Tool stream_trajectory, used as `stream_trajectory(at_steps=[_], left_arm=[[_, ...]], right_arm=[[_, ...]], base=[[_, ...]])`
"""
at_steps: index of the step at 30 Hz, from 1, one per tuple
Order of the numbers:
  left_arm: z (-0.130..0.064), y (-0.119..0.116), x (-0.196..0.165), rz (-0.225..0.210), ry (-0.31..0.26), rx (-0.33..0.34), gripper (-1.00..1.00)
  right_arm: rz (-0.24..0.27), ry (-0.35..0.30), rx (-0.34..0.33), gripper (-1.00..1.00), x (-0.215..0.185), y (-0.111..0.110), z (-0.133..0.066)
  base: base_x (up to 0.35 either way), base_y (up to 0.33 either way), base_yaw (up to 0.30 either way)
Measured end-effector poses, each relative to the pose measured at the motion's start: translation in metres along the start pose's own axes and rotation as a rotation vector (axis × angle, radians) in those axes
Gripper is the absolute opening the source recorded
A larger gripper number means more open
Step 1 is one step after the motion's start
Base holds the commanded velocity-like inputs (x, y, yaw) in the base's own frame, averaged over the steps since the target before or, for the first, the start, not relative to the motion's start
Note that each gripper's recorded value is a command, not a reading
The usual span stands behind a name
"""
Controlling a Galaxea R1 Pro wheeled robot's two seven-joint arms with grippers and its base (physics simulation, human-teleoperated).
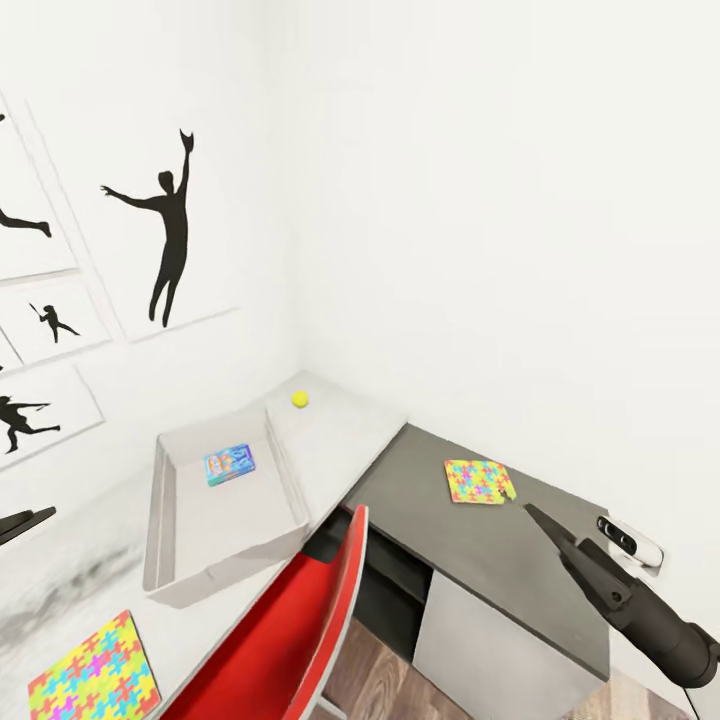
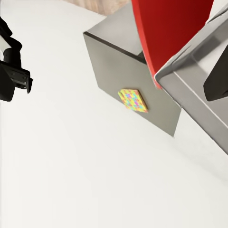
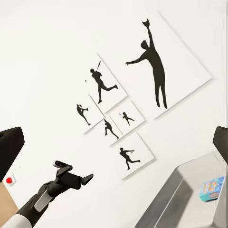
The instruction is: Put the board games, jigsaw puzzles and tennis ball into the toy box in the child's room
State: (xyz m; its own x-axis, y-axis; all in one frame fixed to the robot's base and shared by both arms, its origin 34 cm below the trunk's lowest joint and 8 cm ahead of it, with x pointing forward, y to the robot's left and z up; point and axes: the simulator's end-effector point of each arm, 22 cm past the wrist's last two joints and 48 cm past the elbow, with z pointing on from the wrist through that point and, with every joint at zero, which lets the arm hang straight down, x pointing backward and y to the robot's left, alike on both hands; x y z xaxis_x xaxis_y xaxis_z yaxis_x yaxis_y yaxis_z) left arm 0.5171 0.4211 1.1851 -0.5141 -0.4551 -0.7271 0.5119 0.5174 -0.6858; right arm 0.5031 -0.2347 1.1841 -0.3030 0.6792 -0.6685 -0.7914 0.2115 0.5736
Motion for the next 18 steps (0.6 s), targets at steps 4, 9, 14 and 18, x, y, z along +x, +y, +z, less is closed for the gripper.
stream_trajectory(at_steps=[4, 9, 14, 18], left_arm=[[-0.0008, -0.0023, -0.0012, 0.004, -0.003, 0.003, 1.00], [-0.0016, -0.0050, -0.0023, 0.009, -0.007, 0.007, 1.00], [-0.0026, -0.0078, -0.0035, 0.014, -0.011, 0.011, 1.00], [-0.0036, -0.0102, -0.0051, 0.019, -0.015, 0.013, 1.00]], right_arm=[[-0.004, -0.001, -0.004, 1.00, -0.0012, 0.0022, 0.0005], [-0.009, -0.002, -0.008, 1.00, -0.0026, 0.0047, 0.0013], [-0.015, -0.004, -0.013, 1.00, -0.0043, 0.0075, 0.0018], [-0.019, -0.006, -0.016, 1.00, -0.0056, 0.0097, 0.0023]], base=[[0.000, 0.000, -0.193], [0.000, 0.000, -0.193], [0.000, 0.000, -0.193], [0.000, 0.000, -0.193]])
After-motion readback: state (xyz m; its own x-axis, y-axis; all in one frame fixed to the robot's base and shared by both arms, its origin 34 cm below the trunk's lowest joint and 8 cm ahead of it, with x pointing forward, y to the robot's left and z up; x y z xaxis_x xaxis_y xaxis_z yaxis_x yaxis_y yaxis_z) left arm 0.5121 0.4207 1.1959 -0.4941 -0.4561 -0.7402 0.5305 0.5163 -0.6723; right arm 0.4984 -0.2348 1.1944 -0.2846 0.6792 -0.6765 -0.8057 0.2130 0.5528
